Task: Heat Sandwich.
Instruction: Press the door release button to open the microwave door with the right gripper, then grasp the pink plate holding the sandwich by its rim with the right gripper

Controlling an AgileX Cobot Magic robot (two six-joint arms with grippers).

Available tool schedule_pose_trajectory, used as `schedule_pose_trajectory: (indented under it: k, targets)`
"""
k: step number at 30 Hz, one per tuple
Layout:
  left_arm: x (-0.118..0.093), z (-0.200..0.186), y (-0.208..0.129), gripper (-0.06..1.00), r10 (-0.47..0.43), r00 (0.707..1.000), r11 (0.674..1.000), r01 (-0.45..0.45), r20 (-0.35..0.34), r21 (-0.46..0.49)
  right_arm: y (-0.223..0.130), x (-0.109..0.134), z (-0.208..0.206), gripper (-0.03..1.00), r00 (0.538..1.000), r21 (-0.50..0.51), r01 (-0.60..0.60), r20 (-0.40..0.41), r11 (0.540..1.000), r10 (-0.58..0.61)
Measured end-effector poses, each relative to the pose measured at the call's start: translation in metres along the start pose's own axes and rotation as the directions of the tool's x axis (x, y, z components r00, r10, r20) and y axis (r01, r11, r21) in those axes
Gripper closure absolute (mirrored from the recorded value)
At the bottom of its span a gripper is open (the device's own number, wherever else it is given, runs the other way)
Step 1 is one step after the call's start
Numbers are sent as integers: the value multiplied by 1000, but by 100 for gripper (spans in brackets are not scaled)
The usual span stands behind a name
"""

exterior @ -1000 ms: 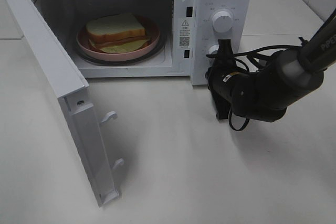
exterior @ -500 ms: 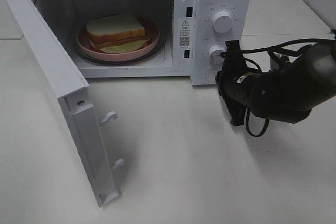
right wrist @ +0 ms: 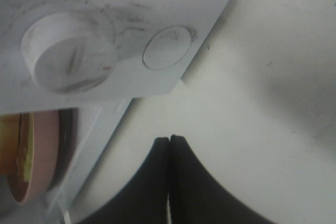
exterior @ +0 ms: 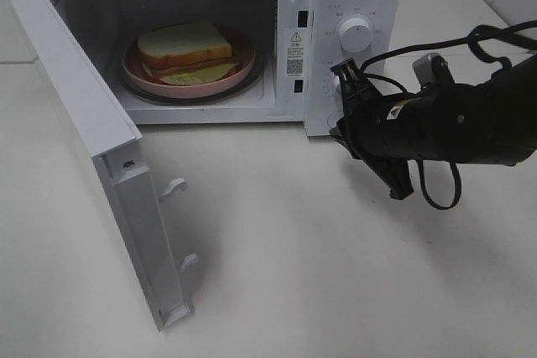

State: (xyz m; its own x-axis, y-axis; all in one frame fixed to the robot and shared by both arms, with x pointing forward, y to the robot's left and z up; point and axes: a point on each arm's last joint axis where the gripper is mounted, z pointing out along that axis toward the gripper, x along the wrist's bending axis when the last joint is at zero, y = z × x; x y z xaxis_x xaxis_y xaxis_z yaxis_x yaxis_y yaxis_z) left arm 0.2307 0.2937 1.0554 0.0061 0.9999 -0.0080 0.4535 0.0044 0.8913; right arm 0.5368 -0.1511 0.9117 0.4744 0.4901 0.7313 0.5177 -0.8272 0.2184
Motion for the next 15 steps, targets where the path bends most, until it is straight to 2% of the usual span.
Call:
schedule_pose_trajectory:
  k: [3, 4, 7, 8, 9, 11, 12, 13, 14, 15]
  targets:
    - [0, 0, 0, -3, 0, 1000, 1000, 0, 0, 0, -1, 6, -11, 96, 991, 42, 135, 7, 990, -136]
    - [0, 0, 0, -3, 0, 1000, 1000, 0, 0, 0, -1, 6, -11, 96, 991, 42, 135, 7, 990, -136]
    - [0, 0, 0, -3, 0, 1000, 1000, 0, 0, 0, -1, 13, -27, 96, 955, 75, 296, 4, 952, -297]
    - [0, 0, 0, -3, 0, 1000, 1000, 0, 0, 0, -1, 14, -33, 96, 929, 102, 368, 15, 924, -371]
    - [0, 0, 0, -3, 0, 1000, 1000, 0, 0, 0, -1, 14, -33, 96, 929, 102, 368, 15, 924, -371]
    - [0, 0, 0, -3, 0, 1000, 1000, 0, 0, 0, -1, 17, -39, 96, 890, 134, 448, 21, 884, -455]
    - [0, 0, 0, -3, 0, 1000, 1000, 0, 0, 0, -2, 19, -41, 96, 869, 155, 485, 24, 860, -494]
    - [0, 0, 0, -3, 0, 1000, 1000, 0, 0, 0, -2, 23, -46, 96, 828, 190, 546, 23, 816, -560]
    - [0, 0, 0, -3, 0, 1000, 1000, 0, 0, 0, -2, 23, -46, 96, 828, 190, 546, 23, 816, -560]
    - [0, 0, 0, -3, 0, 1000, 1000, 0, 0, 0, -2, 24, -48, 96, 810, 212, 568, 26, 795, -586]
